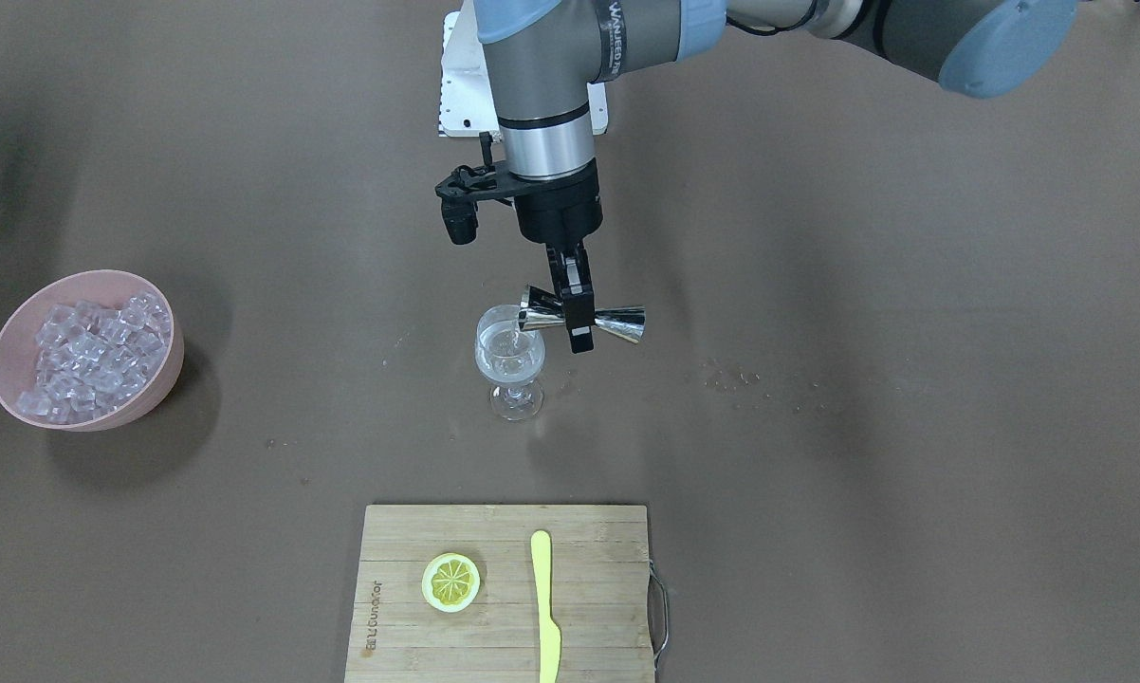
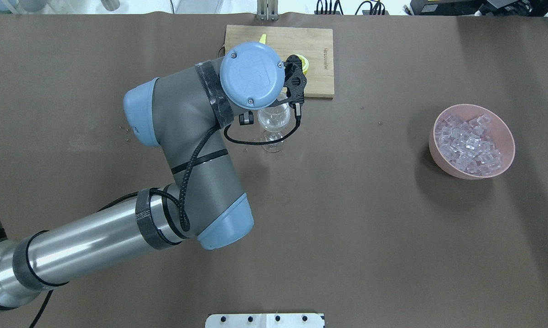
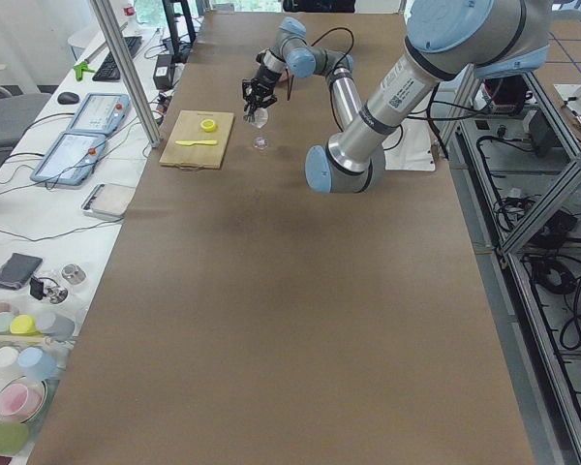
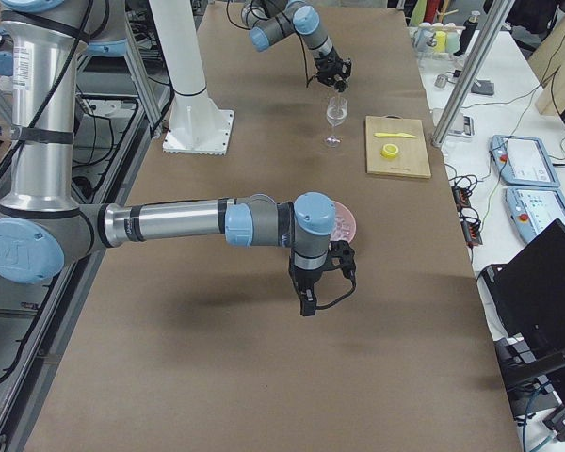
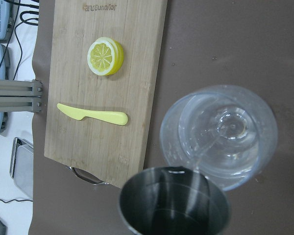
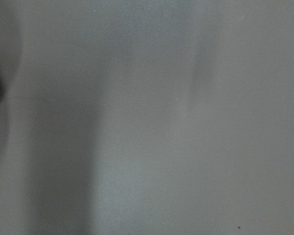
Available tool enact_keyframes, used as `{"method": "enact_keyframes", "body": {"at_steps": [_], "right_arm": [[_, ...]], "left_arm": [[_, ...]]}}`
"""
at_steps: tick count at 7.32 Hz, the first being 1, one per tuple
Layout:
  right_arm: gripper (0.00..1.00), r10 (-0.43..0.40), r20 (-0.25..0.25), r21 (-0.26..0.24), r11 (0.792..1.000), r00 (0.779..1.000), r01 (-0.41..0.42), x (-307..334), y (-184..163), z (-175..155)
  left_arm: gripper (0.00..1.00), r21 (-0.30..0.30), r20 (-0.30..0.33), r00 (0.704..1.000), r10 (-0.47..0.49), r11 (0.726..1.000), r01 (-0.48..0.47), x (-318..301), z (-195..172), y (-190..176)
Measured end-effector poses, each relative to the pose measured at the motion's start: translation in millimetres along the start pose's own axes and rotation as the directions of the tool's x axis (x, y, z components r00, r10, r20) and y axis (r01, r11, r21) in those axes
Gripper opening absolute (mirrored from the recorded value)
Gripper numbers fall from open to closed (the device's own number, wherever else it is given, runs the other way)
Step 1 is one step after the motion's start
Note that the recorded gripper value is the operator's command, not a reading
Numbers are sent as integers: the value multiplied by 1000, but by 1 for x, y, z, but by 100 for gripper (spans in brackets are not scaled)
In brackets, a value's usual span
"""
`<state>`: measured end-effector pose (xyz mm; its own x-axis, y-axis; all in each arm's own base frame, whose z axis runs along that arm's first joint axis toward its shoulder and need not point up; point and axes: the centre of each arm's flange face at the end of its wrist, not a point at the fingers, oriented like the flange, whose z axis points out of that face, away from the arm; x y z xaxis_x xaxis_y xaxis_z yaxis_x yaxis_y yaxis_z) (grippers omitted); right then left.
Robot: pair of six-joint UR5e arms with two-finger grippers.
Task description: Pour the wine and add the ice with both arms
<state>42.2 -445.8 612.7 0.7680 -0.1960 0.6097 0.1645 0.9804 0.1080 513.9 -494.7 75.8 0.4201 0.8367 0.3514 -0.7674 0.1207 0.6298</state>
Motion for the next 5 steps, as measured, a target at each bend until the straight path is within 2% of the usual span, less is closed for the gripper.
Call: {"method": "enact_keyframes", "body": {"at_steps": [2, 5], "right_arm": [[100, 0, 0, 0, 1000, 1000, 0, 0, 0, 0], [100, 0, 0, 1, 1000, 1000, 0, 0, 0, 0]], "left_arm": [[0, -10, 42, 998, 40, 999, -40, 14, -2, -9], [0, -27, 56, 996, 70, 997, -68, 24, -6, -17]]}}
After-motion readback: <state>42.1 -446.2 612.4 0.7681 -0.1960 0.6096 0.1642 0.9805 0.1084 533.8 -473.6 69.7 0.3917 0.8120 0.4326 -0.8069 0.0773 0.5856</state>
